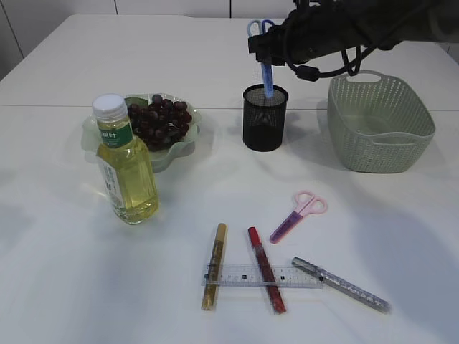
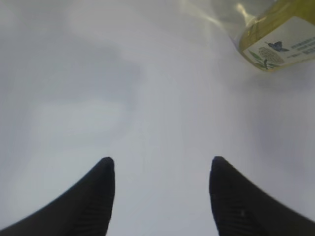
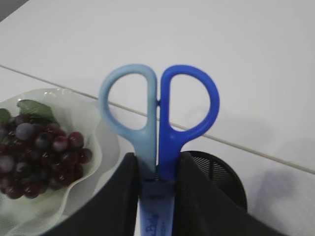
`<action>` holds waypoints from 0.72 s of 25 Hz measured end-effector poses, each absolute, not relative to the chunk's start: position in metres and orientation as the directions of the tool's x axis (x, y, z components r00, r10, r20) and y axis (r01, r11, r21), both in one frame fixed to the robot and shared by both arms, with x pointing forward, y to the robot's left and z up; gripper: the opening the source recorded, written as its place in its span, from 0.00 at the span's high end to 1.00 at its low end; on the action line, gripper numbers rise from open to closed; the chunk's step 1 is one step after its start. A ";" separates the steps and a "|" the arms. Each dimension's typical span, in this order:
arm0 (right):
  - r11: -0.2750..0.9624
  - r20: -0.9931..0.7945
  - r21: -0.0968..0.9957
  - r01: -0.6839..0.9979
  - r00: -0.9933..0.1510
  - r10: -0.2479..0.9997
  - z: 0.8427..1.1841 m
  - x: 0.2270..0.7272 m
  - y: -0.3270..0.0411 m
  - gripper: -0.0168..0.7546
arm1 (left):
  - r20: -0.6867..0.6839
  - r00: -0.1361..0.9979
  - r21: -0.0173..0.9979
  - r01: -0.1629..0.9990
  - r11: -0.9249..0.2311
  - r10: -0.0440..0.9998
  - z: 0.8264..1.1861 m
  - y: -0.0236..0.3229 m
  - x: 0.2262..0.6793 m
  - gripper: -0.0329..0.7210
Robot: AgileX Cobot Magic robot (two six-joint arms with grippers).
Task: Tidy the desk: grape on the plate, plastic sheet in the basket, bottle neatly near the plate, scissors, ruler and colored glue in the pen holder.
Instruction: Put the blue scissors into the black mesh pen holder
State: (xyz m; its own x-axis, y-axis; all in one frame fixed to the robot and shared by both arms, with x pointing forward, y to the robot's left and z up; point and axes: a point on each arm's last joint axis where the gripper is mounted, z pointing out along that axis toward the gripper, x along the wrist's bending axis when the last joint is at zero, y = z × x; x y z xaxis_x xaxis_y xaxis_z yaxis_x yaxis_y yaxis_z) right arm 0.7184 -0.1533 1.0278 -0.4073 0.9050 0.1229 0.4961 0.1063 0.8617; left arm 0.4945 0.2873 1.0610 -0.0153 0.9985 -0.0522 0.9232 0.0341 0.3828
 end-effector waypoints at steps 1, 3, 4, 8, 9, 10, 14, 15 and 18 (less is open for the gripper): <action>0.101 0.113 0.868 0.486 -0.392 0.913 1.024 0.722 -0.154 0.74 | -0.052 -0.015 0.382 0.923 0.034 0.999 1.061 0.287 0.494 0.37; 0.093 0.105 0.873 0.478 -0.372 0.922 1.016 0.726 -0.155 0.74 | -0.052 -0.015 0.379 0.925 0.034 0.999 1.061 0.287 0.494 0.37; 0.085 0.102 0.879 0.469 -0.358 0.928 1.014 0.728 -0.156 0.74 | -0.052 -0.015 0.379 0.925 0.034 0.999 1.061 0.287 0.494 0.37; 0.060 0.084 0.900 0.432 -0.307 0.948 1.008 0.735 -0.160 0.74 | -0.052 -0.015 0.376 0.926 0.034 0.999 1.061 0.287 0.494 0.37; 0.058 0.082 0.901 0.430 -0.300 0.950 1.005 0.737 -0.160 0.74 | -0.052 -0.015 0.376 0.926 0.034 0.999 1.061 0.287 0.494 0.37; 0.057 0.079 0.903 0.426 -0.296 0.952 1.003 0.738 -0.160 0.74 | -0.052 -0.015 0.376 0.926 0.034 0.999 1.061 0.287 0.494 0.37; 0.058 0.080 0.897 0.438 -0.291 0.953 0.994 0.741 -0.160 0.74 | -0.052 -0.016 0.372 0.927 0.034 0.999 1.061 0.287 0.494 0.37; 0.058 0.080 0.897 0.438 -0.291 0.953 0.993 0.741 -0.160 0.74 | -0.052 -0.016 0.372 0.927 0.034 0.999 1.061 0.287 0.494 0.37; 0.056 0.085 0.893 0.447 -0.288 0.954 0.988 0.742 -0.160 0.74 | -0.052 -0.016 0.372 0.927 0.034 0.999 1.061 0.287 0.494 0.37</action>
State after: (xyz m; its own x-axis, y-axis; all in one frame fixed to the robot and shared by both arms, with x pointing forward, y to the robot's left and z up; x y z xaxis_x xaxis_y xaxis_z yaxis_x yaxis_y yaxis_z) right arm 0.7418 -0.1597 0.9884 -0.2881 0.9538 0.0851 0.4475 0.0555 0.8926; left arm 0.4936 0.2873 1.0607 -0.0155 0.9985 -0.0516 0.9275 0.0337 0.3723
